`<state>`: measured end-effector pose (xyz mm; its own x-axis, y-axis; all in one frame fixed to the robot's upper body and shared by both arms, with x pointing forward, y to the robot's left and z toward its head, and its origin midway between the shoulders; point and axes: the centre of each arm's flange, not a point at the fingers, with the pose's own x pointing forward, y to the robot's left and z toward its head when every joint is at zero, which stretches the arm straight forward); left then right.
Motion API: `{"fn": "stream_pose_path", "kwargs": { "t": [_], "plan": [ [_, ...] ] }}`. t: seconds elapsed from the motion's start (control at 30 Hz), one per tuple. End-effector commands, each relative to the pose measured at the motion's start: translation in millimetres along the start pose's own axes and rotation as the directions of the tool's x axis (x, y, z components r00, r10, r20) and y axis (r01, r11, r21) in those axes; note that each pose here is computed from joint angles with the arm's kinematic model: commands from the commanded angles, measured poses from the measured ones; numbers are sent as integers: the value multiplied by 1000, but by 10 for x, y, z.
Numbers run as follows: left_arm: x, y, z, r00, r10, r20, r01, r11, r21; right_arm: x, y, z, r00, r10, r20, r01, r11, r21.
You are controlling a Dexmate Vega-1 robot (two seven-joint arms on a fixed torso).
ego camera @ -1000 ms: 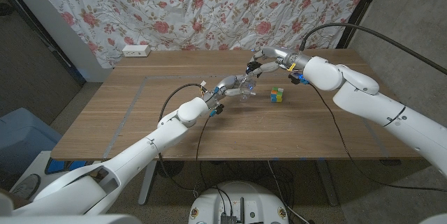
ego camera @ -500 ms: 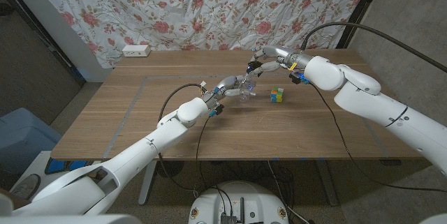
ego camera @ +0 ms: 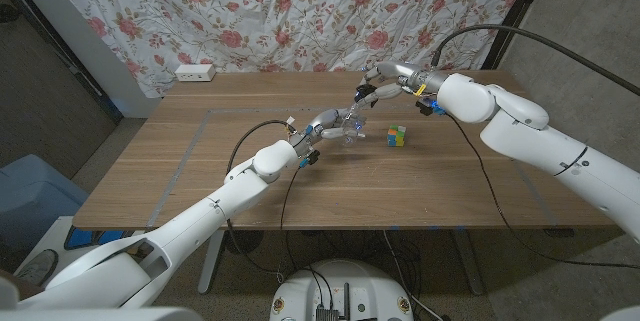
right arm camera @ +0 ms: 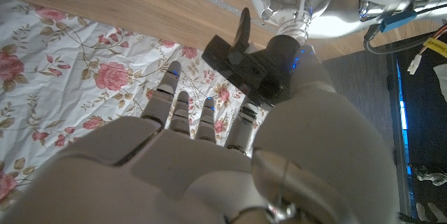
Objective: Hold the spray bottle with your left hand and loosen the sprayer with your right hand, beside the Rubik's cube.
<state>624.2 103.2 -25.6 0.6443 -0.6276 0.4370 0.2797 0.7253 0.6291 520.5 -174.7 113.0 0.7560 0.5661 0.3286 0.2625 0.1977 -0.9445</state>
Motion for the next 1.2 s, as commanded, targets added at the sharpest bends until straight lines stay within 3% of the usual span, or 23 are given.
{"fn": "stream_pose_path", "kwargs": {
  "t": [0.03, 1.2],
  "plan": [
    [18, 18, -29, 1000, 3, -4, -3, 1000, -5, -14, -123, -5, 999, 19, -26, -20, 999, -35],
    [-59, -16, -89, 1000, 7, -22, -7, 1000, -13, -221, -459, 95, 998, 21, -57, -27, 995, -100]
  ]
}}
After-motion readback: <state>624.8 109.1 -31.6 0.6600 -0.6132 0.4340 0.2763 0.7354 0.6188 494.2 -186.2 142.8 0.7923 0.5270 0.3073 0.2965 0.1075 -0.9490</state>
